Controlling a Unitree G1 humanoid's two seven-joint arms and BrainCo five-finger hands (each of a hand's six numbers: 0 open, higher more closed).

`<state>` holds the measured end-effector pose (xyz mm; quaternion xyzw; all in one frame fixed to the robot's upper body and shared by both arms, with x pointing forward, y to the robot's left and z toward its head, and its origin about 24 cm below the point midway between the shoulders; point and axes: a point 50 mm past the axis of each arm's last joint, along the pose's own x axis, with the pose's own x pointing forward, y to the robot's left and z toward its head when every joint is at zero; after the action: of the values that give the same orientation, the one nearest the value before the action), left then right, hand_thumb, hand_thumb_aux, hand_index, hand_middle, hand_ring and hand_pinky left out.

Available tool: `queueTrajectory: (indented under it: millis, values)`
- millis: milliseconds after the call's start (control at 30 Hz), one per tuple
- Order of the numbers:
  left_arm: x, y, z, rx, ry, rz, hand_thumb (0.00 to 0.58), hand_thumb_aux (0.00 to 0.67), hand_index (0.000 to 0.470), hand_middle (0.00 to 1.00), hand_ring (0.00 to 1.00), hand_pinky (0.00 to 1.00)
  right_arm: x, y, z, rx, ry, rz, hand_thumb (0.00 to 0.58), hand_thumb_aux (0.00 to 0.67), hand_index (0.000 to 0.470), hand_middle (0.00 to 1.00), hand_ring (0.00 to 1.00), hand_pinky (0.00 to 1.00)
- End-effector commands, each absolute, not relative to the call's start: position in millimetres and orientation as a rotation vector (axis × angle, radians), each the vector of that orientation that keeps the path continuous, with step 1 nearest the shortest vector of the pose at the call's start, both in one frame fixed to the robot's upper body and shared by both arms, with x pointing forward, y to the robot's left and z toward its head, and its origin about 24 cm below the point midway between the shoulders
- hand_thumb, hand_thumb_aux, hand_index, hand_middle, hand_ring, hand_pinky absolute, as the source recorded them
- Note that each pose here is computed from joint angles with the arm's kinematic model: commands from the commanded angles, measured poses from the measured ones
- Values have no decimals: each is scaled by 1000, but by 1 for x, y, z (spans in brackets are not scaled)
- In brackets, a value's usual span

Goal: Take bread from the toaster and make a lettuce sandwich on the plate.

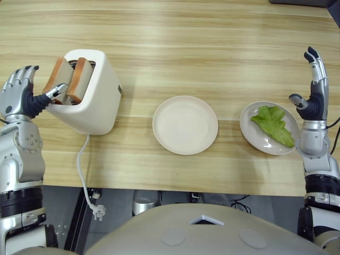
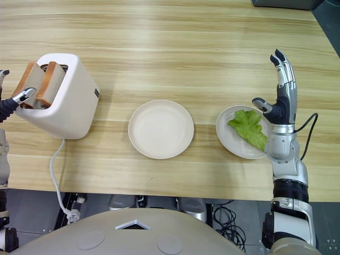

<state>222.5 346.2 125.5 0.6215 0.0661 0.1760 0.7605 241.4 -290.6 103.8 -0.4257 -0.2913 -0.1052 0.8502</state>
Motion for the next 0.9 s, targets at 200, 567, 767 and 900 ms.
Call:
queueTrajectory:
  millis: [200, 567, 767, 900]
  values:
    - [222, 354, 124, 1341, 164, 412, 580, 659, 453, 0, 0, 0, 243, -288, 104, -854, -610, -227, 0, 0, 0, 0, 0, 0]
    - [226, 341, 115, 1306, 123, 348, 580, 670, 460, 0, 0, 0, 245, -286, 100, -856, -599, -217, 0, 0, 0, 0, 0, 0]
    - [229, 339, 129, 1275, 34, 387, 580, 670, 460, 0, 0, 0, 247, -285, 95, -847, -585, -213, 0, 0, 0, 0, 0, 0]
    - [228, 337, 140, 1278, -18, 408, 580, 670, 460, 0, 0, 0, 249, -282, 91, -845, -576, -204, 0, 0, 0, 0, 0, 0]
